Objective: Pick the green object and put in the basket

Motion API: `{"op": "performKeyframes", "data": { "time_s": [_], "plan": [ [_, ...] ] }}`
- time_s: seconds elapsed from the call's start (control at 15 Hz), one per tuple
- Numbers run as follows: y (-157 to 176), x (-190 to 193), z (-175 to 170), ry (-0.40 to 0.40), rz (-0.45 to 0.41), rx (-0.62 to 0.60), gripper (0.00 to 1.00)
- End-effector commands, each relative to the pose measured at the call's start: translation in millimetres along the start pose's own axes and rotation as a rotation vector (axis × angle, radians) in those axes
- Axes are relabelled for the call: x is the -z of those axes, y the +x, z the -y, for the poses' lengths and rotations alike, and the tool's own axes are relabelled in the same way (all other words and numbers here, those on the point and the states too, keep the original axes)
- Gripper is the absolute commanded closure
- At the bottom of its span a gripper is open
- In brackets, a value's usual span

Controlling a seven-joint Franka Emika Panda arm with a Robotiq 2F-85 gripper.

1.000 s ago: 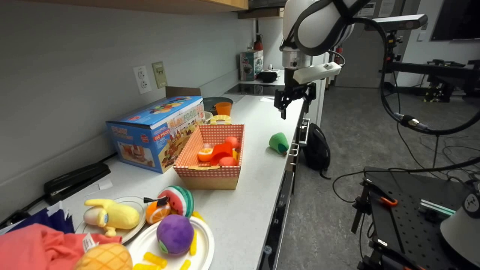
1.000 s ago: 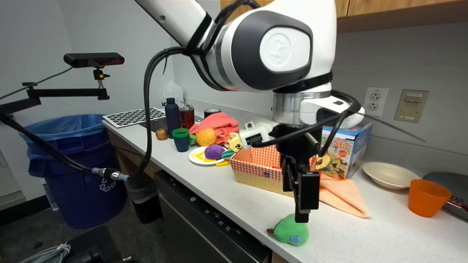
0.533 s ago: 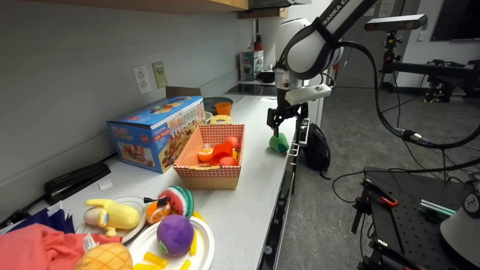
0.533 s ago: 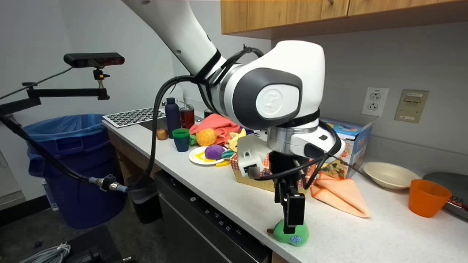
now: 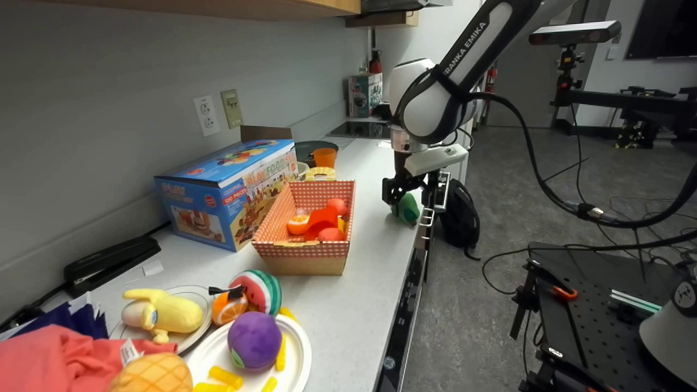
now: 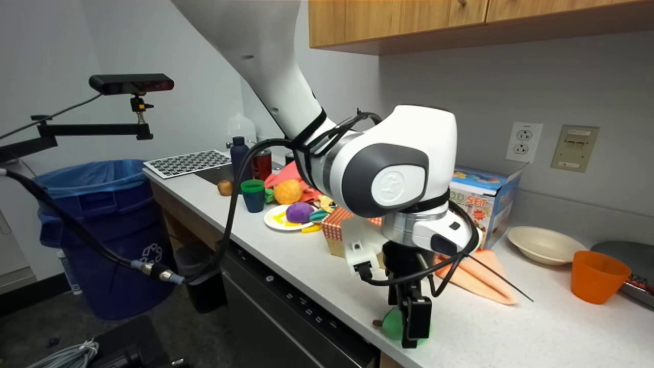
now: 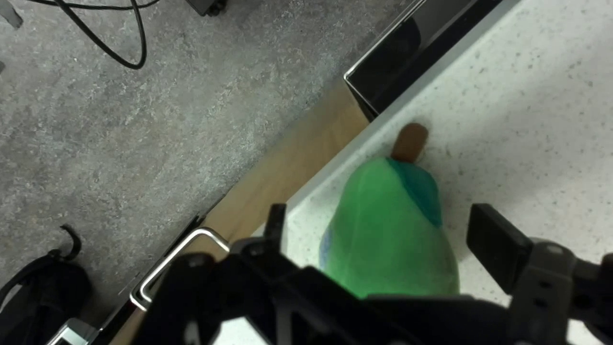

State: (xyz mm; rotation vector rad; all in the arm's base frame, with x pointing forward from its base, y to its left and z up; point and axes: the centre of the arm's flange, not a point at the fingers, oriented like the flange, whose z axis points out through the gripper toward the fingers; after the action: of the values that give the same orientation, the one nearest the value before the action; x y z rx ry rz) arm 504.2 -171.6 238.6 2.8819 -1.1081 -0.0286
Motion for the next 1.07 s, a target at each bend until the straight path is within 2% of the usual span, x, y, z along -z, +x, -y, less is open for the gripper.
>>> {"op": "performKeyframes", "data": {
  "time_s": [0.0,0.33,0.6,0.67,0.8,1.0],
  "plan": [
    [19.7,-4.2,10.8,0.004,-0.032,0.007,0.34],
    [22.7,44.9,26.5,-0.033,-0.087,0.009,0.75],
    [10.9,103.5,54.2,-0.04,-0.135,0.058,0.97],
    [4.9,120.7,67.7,-0.032,-0.153,0.088,0.94],
    [-9.5,147.6,95.7,0.001,-0.175,0.149,0.96],
    [-30.4,162.9,142.1,0.063,-0.198,0.232,0.95]
  ]
}}
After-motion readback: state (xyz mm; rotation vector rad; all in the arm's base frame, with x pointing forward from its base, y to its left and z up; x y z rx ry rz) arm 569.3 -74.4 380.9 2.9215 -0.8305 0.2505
